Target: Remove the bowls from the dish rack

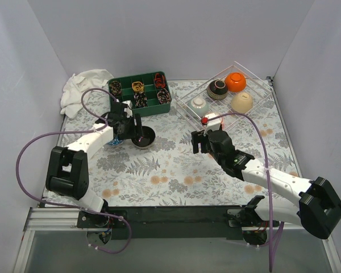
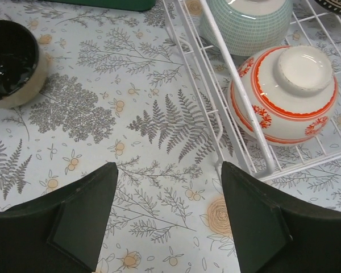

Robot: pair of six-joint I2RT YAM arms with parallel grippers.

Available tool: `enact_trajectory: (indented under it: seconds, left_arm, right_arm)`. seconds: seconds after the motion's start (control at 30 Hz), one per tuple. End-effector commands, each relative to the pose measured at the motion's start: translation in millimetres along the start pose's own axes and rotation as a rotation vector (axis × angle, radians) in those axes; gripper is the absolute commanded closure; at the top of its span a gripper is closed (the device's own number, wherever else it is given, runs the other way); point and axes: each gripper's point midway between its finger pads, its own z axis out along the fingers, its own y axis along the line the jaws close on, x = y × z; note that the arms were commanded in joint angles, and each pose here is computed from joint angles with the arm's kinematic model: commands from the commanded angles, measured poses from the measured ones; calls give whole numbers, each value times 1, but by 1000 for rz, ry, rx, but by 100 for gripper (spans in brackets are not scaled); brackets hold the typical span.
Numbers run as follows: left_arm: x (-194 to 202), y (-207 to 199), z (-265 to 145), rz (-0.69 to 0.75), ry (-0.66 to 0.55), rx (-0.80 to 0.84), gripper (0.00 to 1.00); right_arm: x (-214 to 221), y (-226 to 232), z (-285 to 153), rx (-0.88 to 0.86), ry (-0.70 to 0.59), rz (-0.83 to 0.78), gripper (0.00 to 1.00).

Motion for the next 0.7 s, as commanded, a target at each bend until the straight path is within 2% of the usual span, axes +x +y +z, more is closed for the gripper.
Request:
enact_trajectory:
  seconds: [0.0, 0.07, 0.27, 0.3, 0.47, 0.67]
  left_arm:
    - [-32, -16, -41, 23, -160, 66, 28]
    - [-35, -17, -48, 27, -190, 70, 24]
    - [-43, -22, -83, 44, -305, 99, 4]
    - [-46, -22, -94, 50, -340, 104, 2]
    - [-47, -14, -122, 60, -471, 85, 2]
    - [-49, 3, -154, 41, -640, 28, 2]
  right_arm:
    - [-38, -14, -4, 64, -72, 4, 18]
    - [-44, -20, -6, 84, -62, -9, 18]
    - [-59, -51, -5, 217, -33, -29, 19]
    - [-53, -55, -4, 229, 2, -34, 20]
    - [-74, -78, 2, 272, 11, -6, 20]
    - [-76, -103, 32, 256, 74, 61, 22]
